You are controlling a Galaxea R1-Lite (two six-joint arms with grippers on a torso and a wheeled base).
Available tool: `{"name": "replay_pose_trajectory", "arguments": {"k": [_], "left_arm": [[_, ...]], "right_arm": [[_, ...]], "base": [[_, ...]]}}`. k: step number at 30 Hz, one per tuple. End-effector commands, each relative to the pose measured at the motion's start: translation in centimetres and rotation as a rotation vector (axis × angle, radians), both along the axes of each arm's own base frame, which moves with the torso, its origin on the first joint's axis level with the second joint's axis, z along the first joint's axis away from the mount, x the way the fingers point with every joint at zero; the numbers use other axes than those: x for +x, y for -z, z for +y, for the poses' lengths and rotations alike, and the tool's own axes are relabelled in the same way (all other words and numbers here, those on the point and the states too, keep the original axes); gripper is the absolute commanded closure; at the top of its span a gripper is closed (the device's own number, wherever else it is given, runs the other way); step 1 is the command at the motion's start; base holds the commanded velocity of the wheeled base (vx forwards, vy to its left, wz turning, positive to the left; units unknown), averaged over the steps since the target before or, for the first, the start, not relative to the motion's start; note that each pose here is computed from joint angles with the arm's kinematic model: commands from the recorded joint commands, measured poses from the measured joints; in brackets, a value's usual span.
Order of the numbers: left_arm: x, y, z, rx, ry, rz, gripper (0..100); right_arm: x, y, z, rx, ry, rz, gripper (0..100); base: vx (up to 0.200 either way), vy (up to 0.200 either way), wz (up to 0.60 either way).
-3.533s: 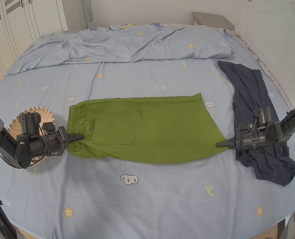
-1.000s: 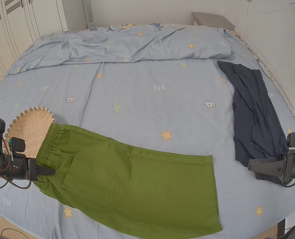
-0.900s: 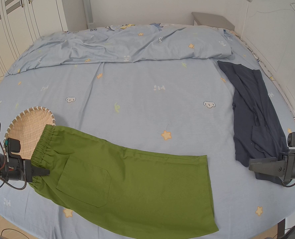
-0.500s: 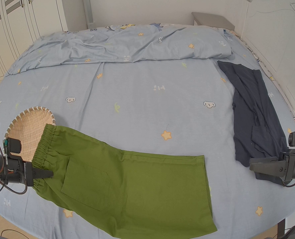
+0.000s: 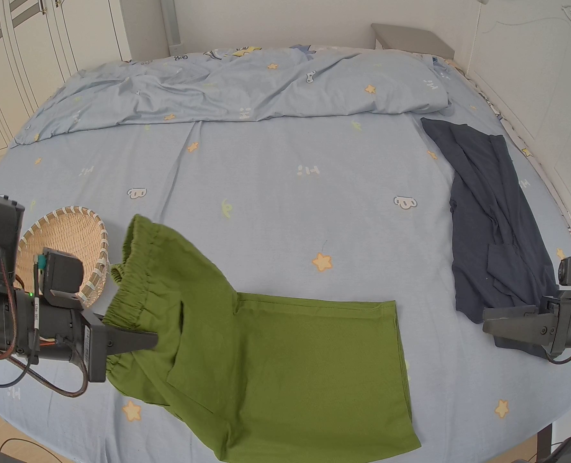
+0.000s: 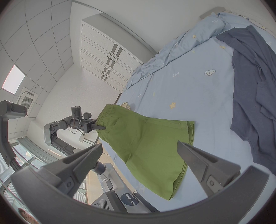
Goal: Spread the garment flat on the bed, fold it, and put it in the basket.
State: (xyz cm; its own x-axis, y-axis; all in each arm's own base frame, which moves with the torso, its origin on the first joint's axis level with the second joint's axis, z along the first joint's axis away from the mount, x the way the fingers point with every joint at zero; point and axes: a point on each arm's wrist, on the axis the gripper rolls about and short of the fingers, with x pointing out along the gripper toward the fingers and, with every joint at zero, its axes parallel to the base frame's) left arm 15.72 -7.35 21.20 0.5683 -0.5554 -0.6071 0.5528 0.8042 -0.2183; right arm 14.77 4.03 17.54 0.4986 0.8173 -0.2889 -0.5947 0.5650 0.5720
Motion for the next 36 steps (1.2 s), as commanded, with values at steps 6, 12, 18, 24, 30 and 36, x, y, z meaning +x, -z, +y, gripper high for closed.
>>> {"name": "replay_pose_trajectory", "arguments": {"k": [6,12,18,24,30,36], "left_arm": [[2.3,0.8,-8.2,0.07,0.156,0.051,100],[2.9,2.0,-13.1,0.009,0.133,0.057,100],[2.3,3.0,-15.1,-0.017,0.148,0.044,100],[1.5,3.7,-15.8,0.002,0.188,0.06,100],[0.9,4.9,-16.7,0.032,0.221,0.084,100],[0.7,6.2,-17.9,0.026,0.245,0.078,100]], "right_arm": [[-0.7,0.0,0.9,-0.034,0.0,-0.01,0],[-0.8,0.2,0.9,-0.035,-0.004,-0.006,0],[-0.8,0.3,0.9,-0.037,-0.003,-0.003,0],[-0.8,0.3,0.9,-0.037,-0.002,-0.003,0],[-0.8,0.3,1.0,-0.037,-0.005,-0.003,0],[-0.8,0.3,1.0,-0.038,-0.003,-0.002,0]], "base": [[0.0,0.0,0.0],[0.0,0.0,0.0],[0.0,0.0,0.0],[0.0,0.0,0.0],[0.0,0.0,0.0],[0.0,0.0,0.0]]}}
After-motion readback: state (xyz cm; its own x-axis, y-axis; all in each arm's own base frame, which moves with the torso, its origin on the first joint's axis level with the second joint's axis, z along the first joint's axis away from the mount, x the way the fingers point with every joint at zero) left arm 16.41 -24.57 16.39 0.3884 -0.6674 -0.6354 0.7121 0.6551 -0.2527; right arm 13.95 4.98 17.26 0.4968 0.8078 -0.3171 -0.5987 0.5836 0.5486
